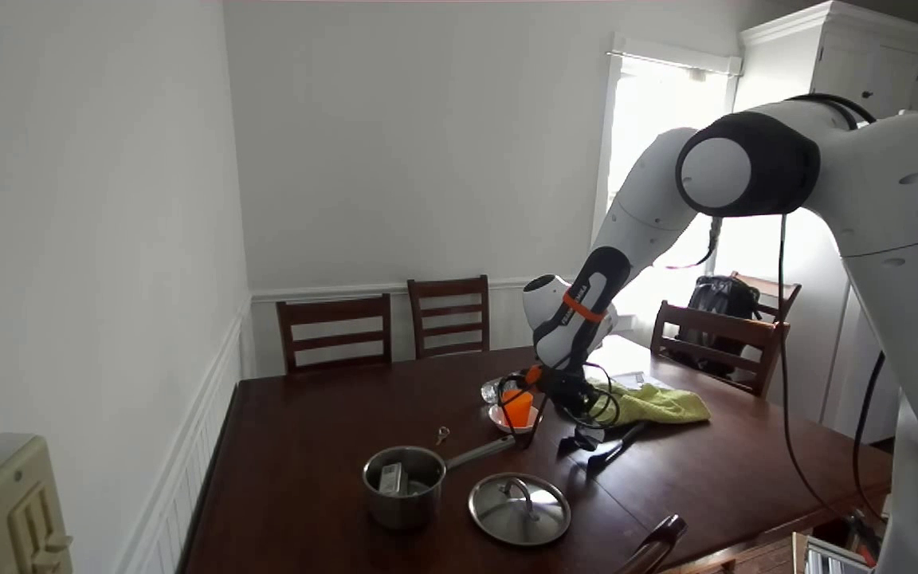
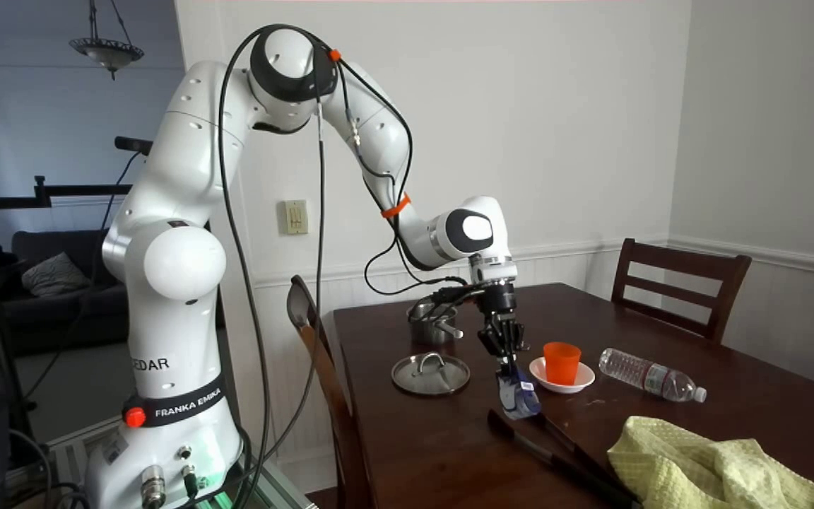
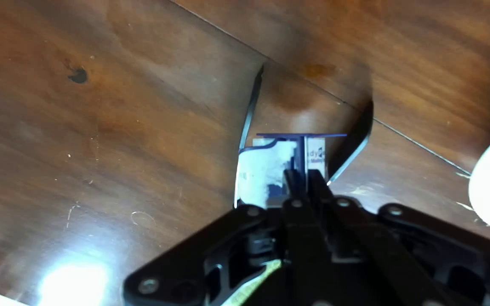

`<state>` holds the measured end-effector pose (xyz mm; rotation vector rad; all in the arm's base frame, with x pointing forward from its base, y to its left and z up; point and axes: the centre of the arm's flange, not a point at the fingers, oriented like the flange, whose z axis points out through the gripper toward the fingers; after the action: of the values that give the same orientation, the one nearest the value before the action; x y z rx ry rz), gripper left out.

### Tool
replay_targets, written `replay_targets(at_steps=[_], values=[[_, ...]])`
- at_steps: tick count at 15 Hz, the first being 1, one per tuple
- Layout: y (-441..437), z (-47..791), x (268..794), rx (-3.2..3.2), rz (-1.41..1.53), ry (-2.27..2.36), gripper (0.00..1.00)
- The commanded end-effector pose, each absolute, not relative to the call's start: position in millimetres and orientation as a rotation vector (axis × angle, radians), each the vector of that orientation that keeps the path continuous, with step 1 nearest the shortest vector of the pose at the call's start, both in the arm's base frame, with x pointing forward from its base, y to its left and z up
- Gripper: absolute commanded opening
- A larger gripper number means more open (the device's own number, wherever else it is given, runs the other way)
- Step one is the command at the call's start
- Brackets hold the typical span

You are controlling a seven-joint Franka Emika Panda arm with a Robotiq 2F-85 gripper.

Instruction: Move the silver object from the pot to the table

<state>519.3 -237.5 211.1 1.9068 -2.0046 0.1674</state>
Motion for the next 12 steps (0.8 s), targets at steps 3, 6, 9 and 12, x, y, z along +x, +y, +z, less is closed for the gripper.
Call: replay_targets(at_steps=[3,6,9,12], values=[[-237.2,209.2,531.2,1.894,0.161,-2.013,0.38],[-229.9,221.0,533.9,1.938,0.140,-2.030,0.59],[-212.4,259.3,535.4,2.044,0.202,-2.051,0.80],[-180.5,312.0,535.5,2.253,0.266,-1.969,0.98]])
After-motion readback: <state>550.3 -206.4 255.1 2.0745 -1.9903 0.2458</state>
